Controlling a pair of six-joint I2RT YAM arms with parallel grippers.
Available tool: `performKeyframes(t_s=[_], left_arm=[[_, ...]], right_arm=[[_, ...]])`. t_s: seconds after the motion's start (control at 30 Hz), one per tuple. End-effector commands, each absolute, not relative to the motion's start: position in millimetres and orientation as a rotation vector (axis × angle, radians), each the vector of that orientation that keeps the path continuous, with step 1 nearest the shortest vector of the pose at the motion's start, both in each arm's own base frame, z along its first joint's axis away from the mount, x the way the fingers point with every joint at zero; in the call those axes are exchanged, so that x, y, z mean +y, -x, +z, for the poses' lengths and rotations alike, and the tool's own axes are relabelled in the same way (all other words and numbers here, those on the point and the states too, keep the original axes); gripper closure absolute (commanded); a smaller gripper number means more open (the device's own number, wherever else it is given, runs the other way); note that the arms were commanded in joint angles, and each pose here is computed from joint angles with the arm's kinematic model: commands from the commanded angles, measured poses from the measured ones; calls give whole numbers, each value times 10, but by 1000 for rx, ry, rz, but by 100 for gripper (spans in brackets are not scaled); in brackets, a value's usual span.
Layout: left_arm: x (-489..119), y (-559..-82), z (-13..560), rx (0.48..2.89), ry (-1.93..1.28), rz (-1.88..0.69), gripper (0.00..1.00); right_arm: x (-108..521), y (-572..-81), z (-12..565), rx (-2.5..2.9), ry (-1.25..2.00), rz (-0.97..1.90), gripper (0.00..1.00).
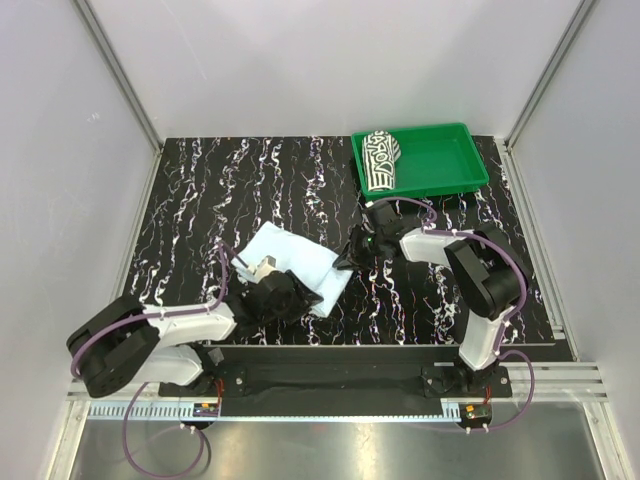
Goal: Roll the towels
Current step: Roll the towel
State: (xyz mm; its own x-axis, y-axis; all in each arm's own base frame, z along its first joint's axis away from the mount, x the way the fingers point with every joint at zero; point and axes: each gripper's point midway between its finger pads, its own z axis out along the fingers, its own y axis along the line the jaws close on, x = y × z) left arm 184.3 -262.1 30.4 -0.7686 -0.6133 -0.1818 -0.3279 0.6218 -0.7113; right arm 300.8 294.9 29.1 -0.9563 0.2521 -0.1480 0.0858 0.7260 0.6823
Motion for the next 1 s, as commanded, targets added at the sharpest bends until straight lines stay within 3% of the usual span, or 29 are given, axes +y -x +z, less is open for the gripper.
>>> performKeyframes(t_s=[0.0,0.07,0.17,0.33,0.43,0.53,0.67,0.97], left_arm=[[-2648,-1921,552,2409,629,-940,41],[-2569,-1915,532,2426,563,-863,14],[-2479,-1976,656,2416,417,-740,9],[-2508,-2144,1232,2256,-15,-486,12],[-2626,-2131,1306,2194,-344,-359,24],[-2668,-2078,1133,2159,-613,-214,25],[-2746,-1997,890,2149,-753,-153,35],[-2909,-1784,603,2131,-860,-88,34]], right_arm=[[3051,-3027,236,2676,-242,1084,74],[3061,-3032,222,2677,-239,1079,74],[3079,-3016,191,2683,-227,1066,74],[3097,-2979,130,2700,-214,1051,75],[3097,-2971,134,2702,-209,1044,75],[3086,-2967,136,2706,-200,1034,75],[3082,-2996,150,2702,-187,1017,75],[3040,-2937,98,2739,-182,989,75]])
